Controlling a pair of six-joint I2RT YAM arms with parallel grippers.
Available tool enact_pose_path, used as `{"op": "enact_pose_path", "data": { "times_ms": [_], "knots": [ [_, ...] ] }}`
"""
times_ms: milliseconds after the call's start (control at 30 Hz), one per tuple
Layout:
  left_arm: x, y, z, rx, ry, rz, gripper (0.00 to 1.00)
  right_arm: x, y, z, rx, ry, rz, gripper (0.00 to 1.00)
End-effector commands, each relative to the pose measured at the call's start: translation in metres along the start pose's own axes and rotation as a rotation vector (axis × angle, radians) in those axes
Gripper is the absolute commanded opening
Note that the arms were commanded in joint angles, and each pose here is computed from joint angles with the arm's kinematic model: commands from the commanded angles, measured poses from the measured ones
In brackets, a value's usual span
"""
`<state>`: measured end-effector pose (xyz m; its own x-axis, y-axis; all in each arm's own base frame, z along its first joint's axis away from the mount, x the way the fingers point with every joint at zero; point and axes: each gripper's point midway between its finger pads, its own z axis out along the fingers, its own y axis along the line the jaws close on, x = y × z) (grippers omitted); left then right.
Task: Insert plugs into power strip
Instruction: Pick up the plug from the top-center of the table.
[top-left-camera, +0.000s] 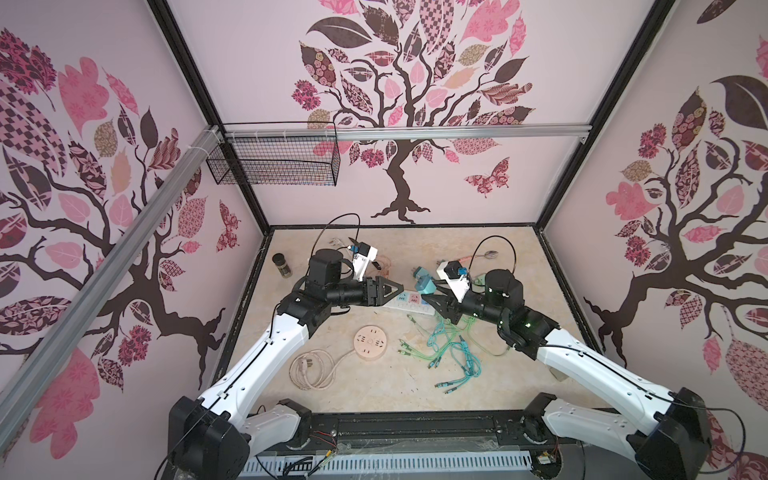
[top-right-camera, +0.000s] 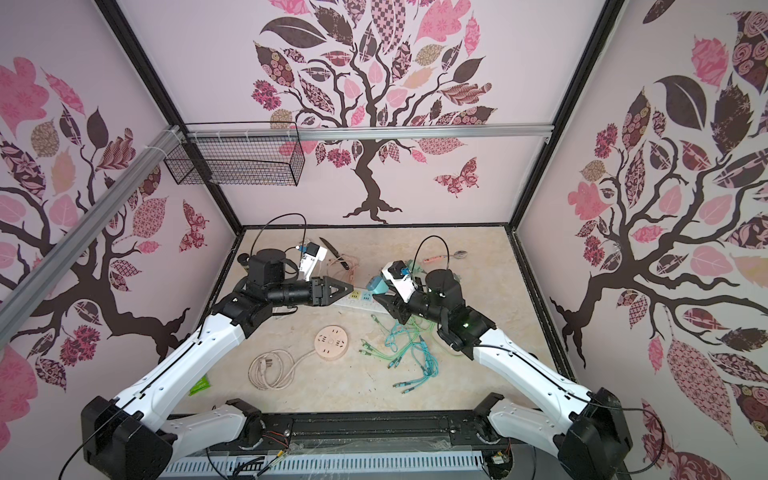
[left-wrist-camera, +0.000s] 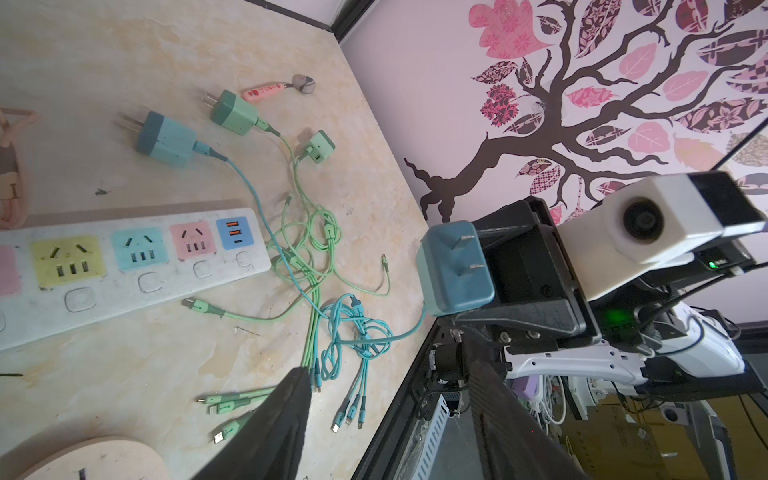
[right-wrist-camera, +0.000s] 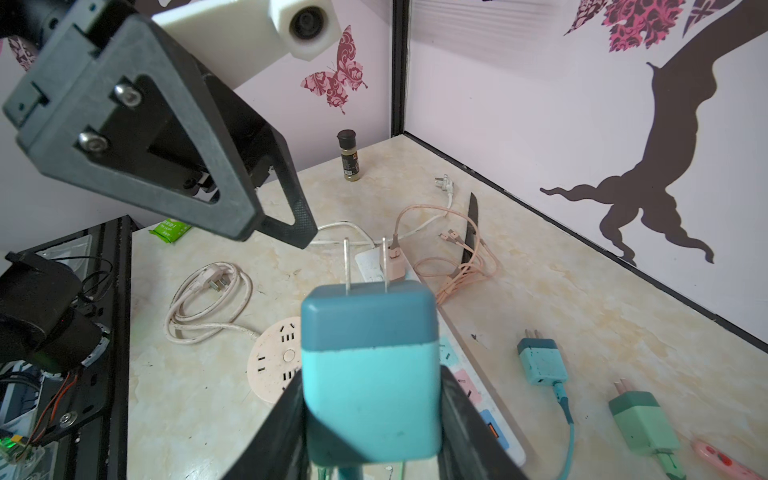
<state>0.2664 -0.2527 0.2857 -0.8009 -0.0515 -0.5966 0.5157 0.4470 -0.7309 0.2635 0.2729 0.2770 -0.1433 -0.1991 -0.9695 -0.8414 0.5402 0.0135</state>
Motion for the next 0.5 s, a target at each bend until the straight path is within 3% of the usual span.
{"op": "enact_pose_path", "data": {
  "times_ms": [0, 467],
  "knots": [
    [-0.009, -0.021, -0.002, 0.068, -0.017, 0.047, 0.64, -0.023, 0.005, -0.001, 0.006, -0.047, -0.023, 0.2],
    [-0.004, -0.034, -0.001, 0.129, 0.013, 0.055, 0.61, -0.037, 0.03, 0.018, -0.021, -0.042, -0.079, 0.2]
  ]
}}
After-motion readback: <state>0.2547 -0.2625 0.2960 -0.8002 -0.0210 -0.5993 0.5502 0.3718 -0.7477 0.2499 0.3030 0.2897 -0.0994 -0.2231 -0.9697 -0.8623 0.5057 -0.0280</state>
